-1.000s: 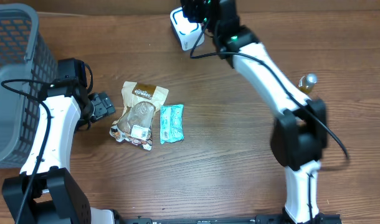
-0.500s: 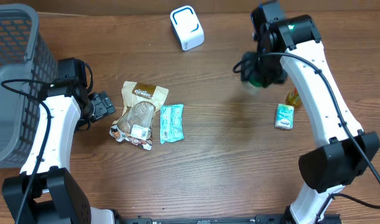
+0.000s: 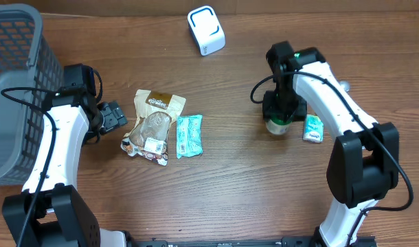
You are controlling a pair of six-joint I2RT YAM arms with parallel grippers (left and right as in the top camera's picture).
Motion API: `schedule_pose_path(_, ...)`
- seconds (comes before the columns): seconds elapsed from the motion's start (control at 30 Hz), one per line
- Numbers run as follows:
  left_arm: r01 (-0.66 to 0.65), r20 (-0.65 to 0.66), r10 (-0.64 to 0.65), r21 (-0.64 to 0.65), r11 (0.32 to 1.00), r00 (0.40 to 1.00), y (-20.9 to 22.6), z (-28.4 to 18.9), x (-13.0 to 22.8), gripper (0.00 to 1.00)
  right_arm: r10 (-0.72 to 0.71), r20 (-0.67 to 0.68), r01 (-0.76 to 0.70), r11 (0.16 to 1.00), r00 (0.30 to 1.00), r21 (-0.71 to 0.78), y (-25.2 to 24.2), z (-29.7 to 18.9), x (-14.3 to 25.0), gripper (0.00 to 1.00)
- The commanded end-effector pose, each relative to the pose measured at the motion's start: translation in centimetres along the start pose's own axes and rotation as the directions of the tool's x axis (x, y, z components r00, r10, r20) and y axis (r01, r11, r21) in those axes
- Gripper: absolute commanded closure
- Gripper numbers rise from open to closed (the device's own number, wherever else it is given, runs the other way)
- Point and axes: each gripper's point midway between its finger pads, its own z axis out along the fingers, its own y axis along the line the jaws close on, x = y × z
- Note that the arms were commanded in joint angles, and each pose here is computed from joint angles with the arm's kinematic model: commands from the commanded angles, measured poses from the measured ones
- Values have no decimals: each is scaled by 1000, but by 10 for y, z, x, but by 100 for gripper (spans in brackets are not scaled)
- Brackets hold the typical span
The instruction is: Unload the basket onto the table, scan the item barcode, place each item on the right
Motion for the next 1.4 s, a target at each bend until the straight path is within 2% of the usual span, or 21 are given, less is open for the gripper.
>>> schedule_pose_path(0.0,19,18,-19,1,1000,1000,2,-5,-2,1,0,-12,0,1000,1000,30,-7,15,6,62)
schedule_pose_path(0.2,19,18,-19,1,1000,1000,2,-5,-2,0,0,-43,5,993,999,117,-24,39,21,60)
schedule_pose_path(0.27,19,18,-19,1,1000,1000,2,-5,-2,0,1,-50,6,992,999,125,-26,42,23,55)
schedule_pose_path(0.3,19,18,-19,1,1000,1000,2,-5,-2,0,1,-52,5,992,999,126,-27,42,24,50)
schedule_pose_path(0.4,19,18,-19,1,1000,1000,2,-5,-2,0,10,-46,-4,992,999,123,-29,43,22,12)
schedule_pose_path(0.5,19,18,-19,1,1000,1000,2,-5,-2,0,15,-36,-11,993,999,118,-29,43,18,2)
schedule_pose_path(0.63,19,18,-19,1,1000,1000,2,-5,-2,0,15,-2,-15,994,1000,112,-27,40,9,0)
schedule_pose_path(0.7,19,18,-19,1,1000,1000,2,-5,-2,0,18,59,-25,993,998,118,-27,19,-9,0)
schedule_pose_path(0.8,19,18,-19,1,1000,1000,2,-5,-2,0,24,141,-28,999,990,23,-6,-27,-34,0)
schedule_pose_path(0.83,19,18,-19,1,1000,1000,2,-5,-2,0,22,157,-15,999,987,-44,8,-40,-38,3)
schedule_pose_path(0.9,19,18,-19,1,1000,1000,2,-5,-2,0,11,153,12,989,988,-144,30,-47,-38,19)
schedule_pose_path(0.93,19,18,-19,1,1000,1000,2,-5,-2,0,4,147,23,984,989,-178,38,-48,-36,29)
schedule_pose_path(0.97,19,18,-19,1,1000,1000,2,-5,-2,1,-6,137,34,979,991,-203,46,-47,-34,49)
schedule_pose_path(1.0,19,18,-19,1,1000,1000,2,-5,-2,0,-10,131,37,978,991,-203,49,-46,-32,62)
schedule_pose_path(1.03,19,18,-19,1,1000,1000,2,-5,-2,0,-12,126,37,979,992,-199,52,-44,-31,68)
schedule_pose_path(1.13,19,18,-19,1,1000,1000,2,-5,-2,0,0,119,21,984,993,-175,58,-36,-31,76)
schedule_pose_path(1.37,19,18,-19,1,1000,1000,2,-5,-2,0,47,88,-46,999,995,-17,39,-7,-26,76)
